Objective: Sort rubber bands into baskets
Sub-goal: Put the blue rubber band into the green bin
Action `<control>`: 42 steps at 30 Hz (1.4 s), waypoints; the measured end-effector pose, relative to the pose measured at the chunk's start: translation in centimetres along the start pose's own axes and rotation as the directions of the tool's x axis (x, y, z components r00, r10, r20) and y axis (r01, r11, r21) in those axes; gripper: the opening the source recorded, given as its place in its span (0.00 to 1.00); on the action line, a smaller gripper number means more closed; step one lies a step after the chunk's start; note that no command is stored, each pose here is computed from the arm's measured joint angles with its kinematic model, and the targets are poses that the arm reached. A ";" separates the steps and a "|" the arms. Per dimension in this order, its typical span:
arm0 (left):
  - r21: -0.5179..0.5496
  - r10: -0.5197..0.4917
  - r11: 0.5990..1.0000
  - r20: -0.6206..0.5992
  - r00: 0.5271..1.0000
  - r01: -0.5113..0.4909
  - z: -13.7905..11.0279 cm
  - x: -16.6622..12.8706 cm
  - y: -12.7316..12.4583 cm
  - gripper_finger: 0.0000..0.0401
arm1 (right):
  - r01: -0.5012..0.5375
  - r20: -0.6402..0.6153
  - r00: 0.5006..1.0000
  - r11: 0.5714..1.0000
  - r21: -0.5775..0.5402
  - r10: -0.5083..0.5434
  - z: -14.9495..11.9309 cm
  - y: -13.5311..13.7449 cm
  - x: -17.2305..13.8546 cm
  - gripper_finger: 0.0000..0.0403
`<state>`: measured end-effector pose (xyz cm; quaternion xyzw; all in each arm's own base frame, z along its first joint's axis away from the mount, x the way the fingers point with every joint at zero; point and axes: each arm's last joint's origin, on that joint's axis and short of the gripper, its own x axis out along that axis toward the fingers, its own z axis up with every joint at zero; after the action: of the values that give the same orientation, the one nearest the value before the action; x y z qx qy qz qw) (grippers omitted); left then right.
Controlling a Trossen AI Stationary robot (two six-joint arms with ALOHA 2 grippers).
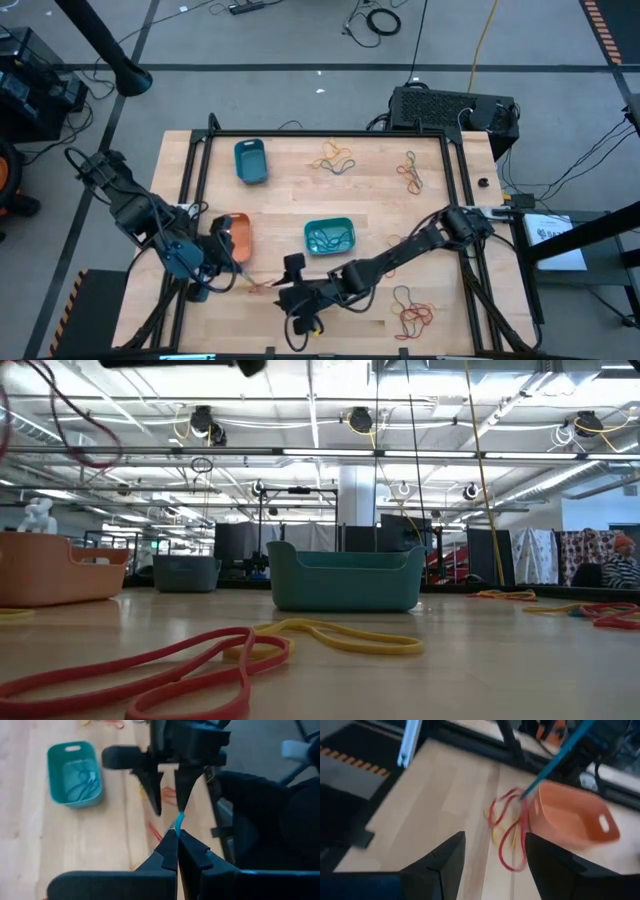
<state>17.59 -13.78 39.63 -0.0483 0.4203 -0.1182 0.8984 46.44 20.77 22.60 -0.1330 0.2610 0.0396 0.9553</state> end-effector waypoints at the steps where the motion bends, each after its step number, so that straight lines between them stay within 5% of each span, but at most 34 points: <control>1: 0.004 -0.012 1.000 0.008 1.000 0.012 0.1 0.0 -0.1 0.00 | 0.001 0.013 1.000 1.000 -0.012 0.000 0.0 0.0 0.2 0.49; 15: 0.049 -0.070 0.997 0.073 0.995 0.066 0.8 0.3 -1.0 0.00 | 0.048 0.101 0.994 0.999 0.013 -0.049 -0.9 -2.1 3.4 0.49; 20: 0.065 -0.069 0.996 0.071 0.995 0.064 0.9 0.7 -1.1 0.00 | -0.078 0.151 0.986 0.997 0.013 0.075 -0.8 -1.9 3.8 0.49; 26: 0.080 -0.058 0.995 0.047 0.997 0.054 1.0 1.6 -1.4 0.00 | -0.089 0.156 0.984 0.996 -0.007 0.089 -1.3 -1.7 4.5 0.48; 30: 0.102 -0.082 0.992 0.024 0.996 0.079 1.0 1.9 -1.5 0.00 | -0.087 0.128 0.988 0.996 -0.005 0.087 -1.6 -1.8 4.5 0.36; 35: 0.103 -0.078 0.992 0.009 0.997 0.077 0.8 1.9 -1.5 0.00 | -0.090 0.057 0.994 0.995 -0.034 0.092 -2.3 -1.7 4.6 0.05; 42: 0.071 -0.014 0.997 -0.132 0.991 0.024 -0.5 1.9 -0.8 0.00 | -0.007 -0.025 1.000 1.000 -0.018 0.006 -2.7 -1.9 4.2 0.01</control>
<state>18.26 -14.98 38.07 -0.0121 0.4738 -0.1448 0.8686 48.98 18.24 18.62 -0.1410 0.2728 0.0435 0.9507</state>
